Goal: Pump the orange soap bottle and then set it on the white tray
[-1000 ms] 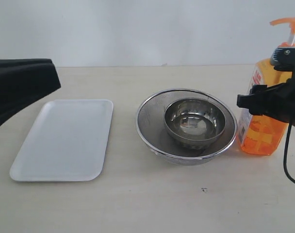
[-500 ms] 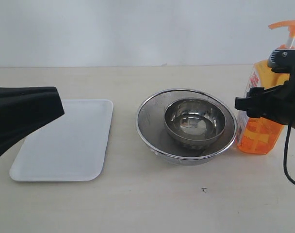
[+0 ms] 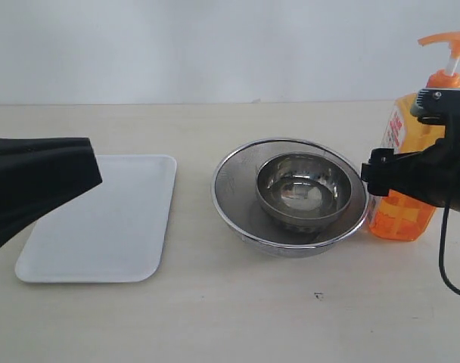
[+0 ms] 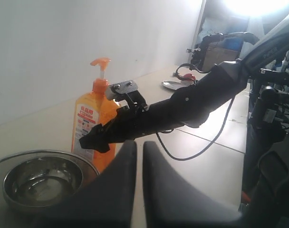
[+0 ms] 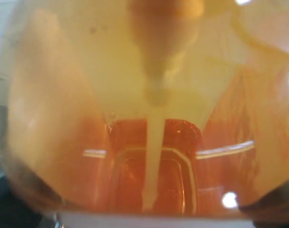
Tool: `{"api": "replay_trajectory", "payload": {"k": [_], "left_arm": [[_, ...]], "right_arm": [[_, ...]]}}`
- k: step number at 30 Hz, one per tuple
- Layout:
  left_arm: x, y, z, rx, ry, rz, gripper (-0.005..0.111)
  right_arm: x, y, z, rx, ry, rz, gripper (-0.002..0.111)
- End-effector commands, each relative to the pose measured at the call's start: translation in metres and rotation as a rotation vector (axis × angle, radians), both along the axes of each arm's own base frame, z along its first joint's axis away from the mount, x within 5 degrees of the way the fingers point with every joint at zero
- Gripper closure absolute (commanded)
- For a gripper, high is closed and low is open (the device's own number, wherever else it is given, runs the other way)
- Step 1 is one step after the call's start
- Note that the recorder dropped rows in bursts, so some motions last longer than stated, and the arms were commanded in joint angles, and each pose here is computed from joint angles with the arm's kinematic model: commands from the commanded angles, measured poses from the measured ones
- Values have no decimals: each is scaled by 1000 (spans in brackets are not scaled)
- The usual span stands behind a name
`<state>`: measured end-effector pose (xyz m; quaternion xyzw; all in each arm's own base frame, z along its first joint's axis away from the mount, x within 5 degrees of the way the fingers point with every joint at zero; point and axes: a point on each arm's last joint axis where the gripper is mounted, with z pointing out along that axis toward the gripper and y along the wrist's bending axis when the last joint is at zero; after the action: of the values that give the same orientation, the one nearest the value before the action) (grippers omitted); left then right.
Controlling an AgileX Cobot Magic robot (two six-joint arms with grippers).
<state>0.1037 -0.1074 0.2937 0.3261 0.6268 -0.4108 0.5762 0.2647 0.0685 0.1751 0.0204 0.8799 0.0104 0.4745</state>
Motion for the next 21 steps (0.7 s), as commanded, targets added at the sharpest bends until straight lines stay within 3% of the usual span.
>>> {"api": "replay_trajectory", "payload": {"k": [1,9,21], "left_arm": [[-2,0,1,-16,-5,-9,102],[-2,0,1,-17,-6,-11,102],[-2,0,1,-11,-17,-11,102]], "right_arm": [[3,-1,-8,-14,11,-21,18],[12,-5,-34,-61,13,-86,18],[14,-4,-29,-31,-45,-91,18]]}}
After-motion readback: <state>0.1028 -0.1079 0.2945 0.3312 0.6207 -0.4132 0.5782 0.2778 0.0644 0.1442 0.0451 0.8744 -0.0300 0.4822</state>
